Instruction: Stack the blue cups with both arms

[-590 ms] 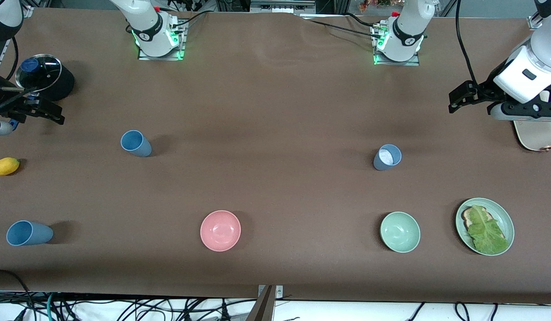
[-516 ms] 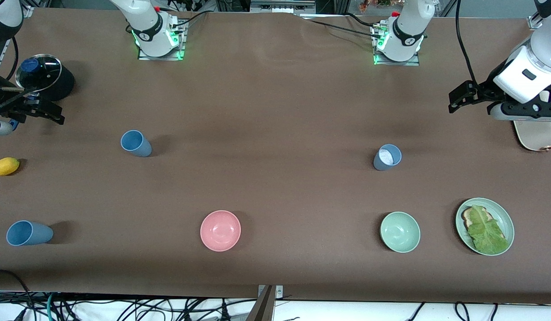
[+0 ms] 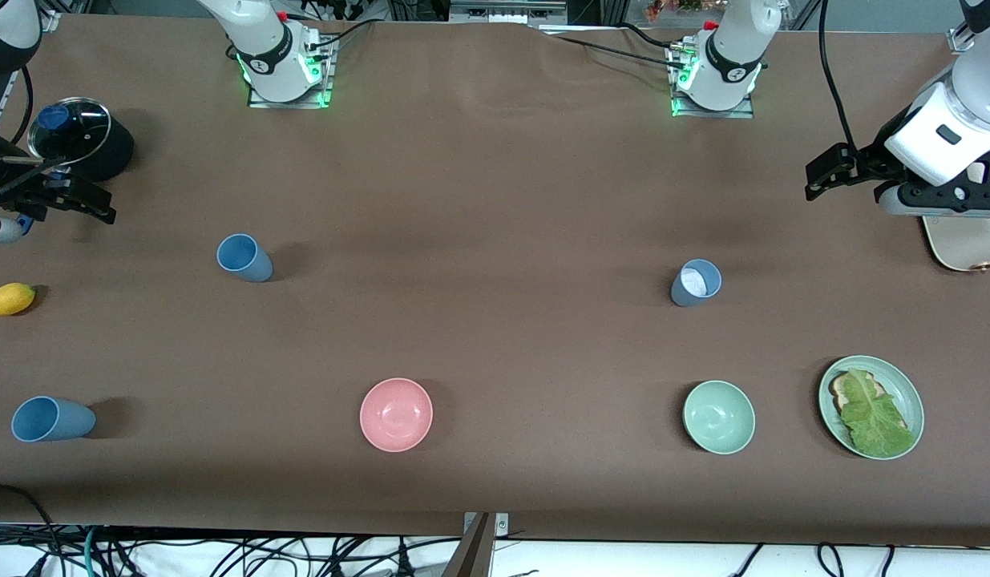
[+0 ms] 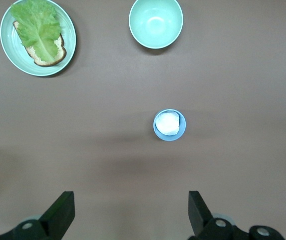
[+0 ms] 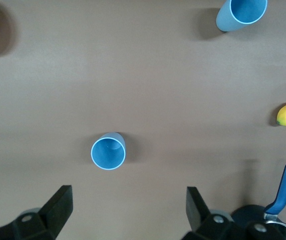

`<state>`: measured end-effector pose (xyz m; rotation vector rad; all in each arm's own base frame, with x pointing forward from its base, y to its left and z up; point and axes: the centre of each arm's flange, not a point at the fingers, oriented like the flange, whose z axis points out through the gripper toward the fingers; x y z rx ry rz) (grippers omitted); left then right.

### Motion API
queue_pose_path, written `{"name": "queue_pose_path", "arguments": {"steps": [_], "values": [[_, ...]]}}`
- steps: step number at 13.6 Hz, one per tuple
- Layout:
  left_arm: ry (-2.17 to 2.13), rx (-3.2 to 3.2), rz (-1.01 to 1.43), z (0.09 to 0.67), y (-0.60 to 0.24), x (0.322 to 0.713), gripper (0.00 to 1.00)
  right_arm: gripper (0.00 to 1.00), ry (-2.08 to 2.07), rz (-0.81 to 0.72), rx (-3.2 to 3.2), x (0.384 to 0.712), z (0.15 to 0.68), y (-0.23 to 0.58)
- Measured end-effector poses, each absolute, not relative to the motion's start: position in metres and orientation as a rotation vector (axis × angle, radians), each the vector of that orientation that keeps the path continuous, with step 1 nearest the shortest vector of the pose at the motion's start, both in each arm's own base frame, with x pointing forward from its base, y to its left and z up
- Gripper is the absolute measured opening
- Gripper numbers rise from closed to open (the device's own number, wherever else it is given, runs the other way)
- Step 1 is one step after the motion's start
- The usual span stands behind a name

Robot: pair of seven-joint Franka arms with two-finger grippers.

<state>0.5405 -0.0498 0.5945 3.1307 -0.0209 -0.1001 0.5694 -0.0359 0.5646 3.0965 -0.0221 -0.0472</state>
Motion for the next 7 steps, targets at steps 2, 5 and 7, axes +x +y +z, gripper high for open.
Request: {"name": "queue_pose_path", "arguments": {"steps": [2, 5, 7], "values": [[-0.021, 3.131, -0.106, 0.5941, -0.0497, 0.54, 1.0, 1.0, -0.022, -0.047, 3.097, 0.5694, 0.5646, -0.0359], [-0.021, 3.131, -0.11, 0.594, -0.0496, 0.5398, 1.0, 1.0, -0.022, -0.047, 3.097, 0.5694, 0.5646, -0.0359], [-0.021, 3.131, -0.111, 0.594, -0.0496, 0.5397, 1.0, 1.0, -0.022, -0.047, 3.097, 0.5694, 0.5646, -0.0359]]}}
